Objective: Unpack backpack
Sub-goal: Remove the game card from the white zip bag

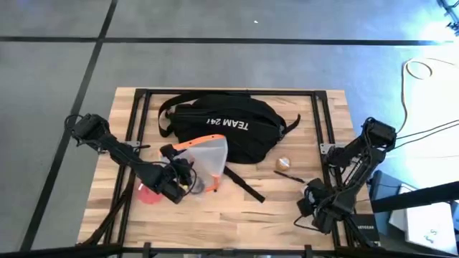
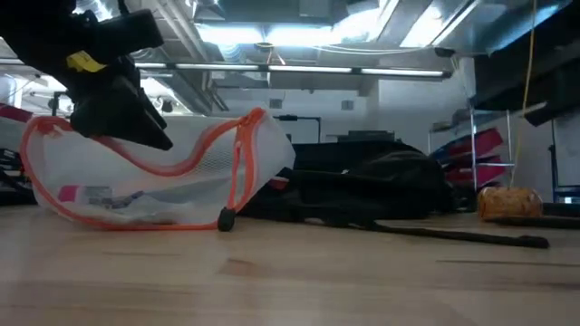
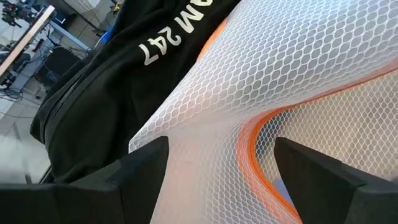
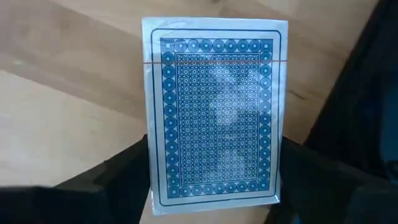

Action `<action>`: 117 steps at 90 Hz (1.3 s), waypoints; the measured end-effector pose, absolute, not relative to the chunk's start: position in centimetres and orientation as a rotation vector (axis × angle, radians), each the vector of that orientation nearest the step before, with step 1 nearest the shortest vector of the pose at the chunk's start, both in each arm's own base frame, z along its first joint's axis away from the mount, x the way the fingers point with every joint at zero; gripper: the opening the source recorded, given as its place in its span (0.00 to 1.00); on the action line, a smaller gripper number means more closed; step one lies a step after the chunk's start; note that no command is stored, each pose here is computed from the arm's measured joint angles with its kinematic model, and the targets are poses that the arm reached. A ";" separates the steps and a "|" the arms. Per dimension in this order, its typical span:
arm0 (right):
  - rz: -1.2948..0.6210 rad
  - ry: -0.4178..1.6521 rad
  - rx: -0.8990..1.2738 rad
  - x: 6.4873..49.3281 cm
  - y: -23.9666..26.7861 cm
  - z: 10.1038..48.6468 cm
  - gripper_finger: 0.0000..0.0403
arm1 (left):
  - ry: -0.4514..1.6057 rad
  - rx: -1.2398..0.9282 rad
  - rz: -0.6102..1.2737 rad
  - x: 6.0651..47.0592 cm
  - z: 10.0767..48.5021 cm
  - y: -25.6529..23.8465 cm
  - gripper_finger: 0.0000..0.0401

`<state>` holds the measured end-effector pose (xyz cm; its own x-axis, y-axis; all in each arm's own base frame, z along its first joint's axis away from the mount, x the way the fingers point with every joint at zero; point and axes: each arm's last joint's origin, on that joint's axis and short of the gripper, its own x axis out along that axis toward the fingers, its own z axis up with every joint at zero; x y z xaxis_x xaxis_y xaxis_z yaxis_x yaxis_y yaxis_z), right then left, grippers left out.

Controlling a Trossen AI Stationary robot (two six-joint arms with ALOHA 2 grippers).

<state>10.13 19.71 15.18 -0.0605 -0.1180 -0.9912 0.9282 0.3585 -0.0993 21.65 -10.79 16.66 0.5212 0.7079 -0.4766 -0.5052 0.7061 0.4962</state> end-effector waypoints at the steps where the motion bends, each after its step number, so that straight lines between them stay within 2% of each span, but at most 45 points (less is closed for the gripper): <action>1: -1.037 1.343 0.822 10.2 19.7 15.2 0.75 | 0.711 0.314 0.741 21.6 16.7 -10.8 0.70; 60: -1.204 1.241 1.098 13.7 18.4 15.0 0.78 | 0.712 0.315 0.741 21.6 16.6 -10.8 0.70; 80: -1.259 1.250 1.083 14.1 18.2 14.2 0.78 | 0.713 0.315 0.741 21.6 16.6 -10.8 0.70; 105: -1.241 1.280 1.035 14.1 18.3 14.0 0.78 | 0.713 0.314 0.740 21.6 16.6 -10.8 0.70; 117: -1.224 1.295 1.008 14.1 18.2 14.0 0.84 | 0.713 0.314 0.740 21.6 16.6 -10.8 0.70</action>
